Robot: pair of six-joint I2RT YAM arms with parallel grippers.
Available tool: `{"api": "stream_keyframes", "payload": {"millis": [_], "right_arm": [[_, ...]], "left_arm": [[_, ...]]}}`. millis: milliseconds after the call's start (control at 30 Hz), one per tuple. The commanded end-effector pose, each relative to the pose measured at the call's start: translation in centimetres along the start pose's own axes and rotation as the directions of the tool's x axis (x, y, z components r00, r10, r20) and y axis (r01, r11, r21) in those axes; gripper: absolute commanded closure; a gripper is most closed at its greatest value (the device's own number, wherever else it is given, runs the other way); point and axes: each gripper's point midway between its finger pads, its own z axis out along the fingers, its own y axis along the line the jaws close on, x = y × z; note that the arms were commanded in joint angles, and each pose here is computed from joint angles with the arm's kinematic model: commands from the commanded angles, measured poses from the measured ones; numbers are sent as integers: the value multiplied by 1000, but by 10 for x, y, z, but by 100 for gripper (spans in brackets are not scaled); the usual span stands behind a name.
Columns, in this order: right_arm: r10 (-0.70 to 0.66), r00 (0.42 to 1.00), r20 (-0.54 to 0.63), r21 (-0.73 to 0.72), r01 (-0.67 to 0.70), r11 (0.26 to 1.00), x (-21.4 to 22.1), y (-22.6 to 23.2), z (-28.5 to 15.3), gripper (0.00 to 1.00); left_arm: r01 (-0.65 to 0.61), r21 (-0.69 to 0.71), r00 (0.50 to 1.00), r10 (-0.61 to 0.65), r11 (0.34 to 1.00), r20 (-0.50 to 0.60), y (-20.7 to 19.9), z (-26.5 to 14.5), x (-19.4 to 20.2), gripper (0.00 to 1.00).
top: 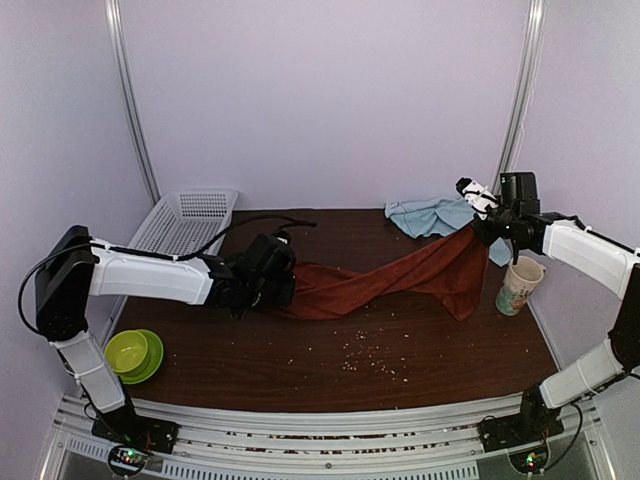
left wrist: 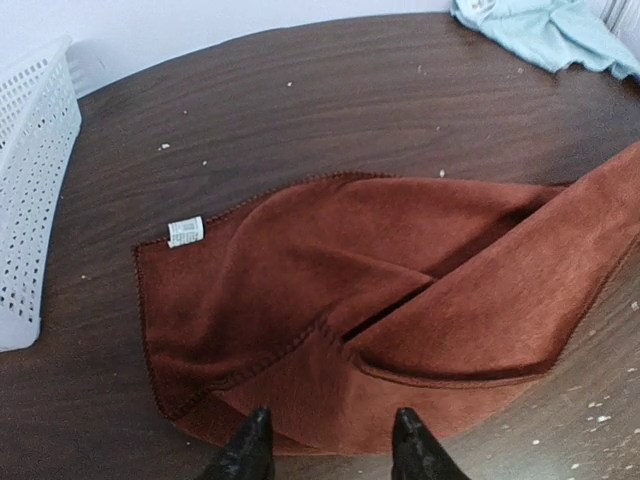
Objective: Roll the towels
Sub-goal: Flatten out the towel at the center of the board.
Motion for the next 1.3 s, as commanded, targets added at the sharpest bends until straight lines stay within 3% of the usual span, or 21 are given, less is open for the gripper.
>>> {"api": "stream_keyframes", "payload": {"millis": [0, 167, 300, 467, 733, 900, 1267], "right_arm": [[15, 1000, 1, 14, -15, 1000, -3, -7, 0, 100], [15, 1000, 0, 3, -15, 1000, -3, -5, 1, 100], [11, 1000, -13, -14, -11, 1000, -2, -2, 2, 100], [11, 1000, -15, -30, -12, 999, -1, 1, 1, 100], [13, 1000, -26, -48, -14, 999, 3, 6, 2, 100], [7, 999, -38, -61, -9, 998, 8, 10, 2, 100], [5, 999, -48, -64, -8, 998, 12, 13, 6, 100]], "left_arm": [[25, 118, 990, -41, 993, 133, -10, -30, -43, 52], [-128, 95, 968, 104, 987, 227, -6, -50, -71, 22], [-183, 108, 963, 156, 977, 219, 9, -38, -90, 9], [-103, 229, 988, 73, 968, 135, 34, 2, -90, 11], [-128, 393, 986, 158, 911, -46, 10, 69, -45, 20], [-70, 420, 986, 126, 905, -109, 14, 88, -20, 25], [-10, 501, 971, 128, 865, -202, 6, 100, 21, 45]]}}
